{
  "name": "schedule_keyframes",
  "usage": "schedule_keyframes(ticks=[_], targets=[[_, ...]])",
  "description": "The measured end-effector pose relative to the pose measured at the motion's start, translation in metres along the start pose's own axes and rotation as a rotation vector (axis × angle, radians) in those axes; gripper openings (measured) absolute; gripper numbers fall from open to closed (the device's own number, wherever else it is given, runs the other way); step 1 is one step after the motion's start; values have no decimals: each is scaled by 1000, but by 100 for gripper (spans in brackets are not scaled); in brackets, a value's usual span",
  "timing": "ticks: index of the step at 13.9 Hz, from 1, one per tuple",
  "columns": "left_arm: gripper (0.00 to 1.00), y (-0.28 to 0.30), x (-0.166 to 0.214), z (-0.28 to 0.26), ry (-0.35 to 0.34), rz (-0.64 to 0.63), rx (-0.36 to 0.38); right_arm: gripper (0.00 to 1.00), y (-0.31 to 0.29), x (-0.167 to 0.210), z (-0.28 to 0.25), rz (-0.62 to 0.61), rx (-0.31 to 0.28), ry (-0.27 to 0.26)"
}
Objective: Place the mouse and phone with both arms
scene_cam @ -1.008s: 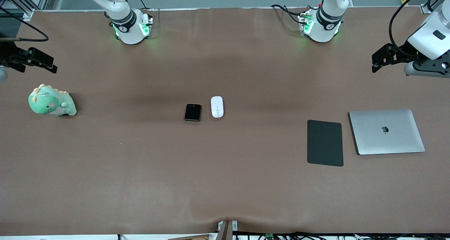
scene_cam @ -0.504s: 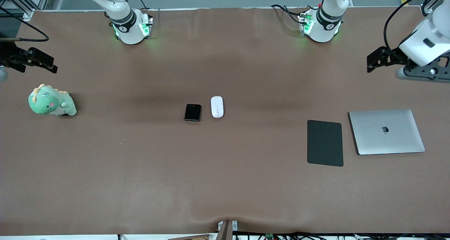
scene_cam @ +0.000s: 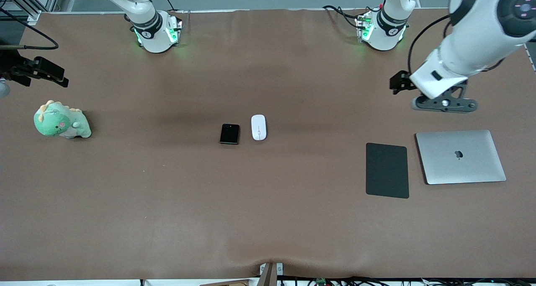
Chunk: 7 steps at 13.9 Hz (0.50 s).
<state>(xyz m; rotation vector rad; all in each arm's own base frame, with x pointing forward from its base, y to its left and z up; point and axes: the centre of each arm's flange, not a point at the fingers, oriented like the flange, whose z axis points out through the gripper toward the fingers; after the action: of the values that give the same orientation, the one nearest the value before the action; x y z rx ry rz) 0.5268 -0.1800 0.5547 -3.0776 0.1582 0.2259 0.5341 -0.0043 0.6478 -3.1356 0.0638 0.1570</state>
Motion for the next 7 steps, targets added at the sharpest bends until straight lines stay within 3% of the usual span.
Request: schedule_keyframes(ticks=[7], targets=[[100, 115, -7, 57, -6, -52, -1, 100, 0, 0, 0, -1, 0, 0]])
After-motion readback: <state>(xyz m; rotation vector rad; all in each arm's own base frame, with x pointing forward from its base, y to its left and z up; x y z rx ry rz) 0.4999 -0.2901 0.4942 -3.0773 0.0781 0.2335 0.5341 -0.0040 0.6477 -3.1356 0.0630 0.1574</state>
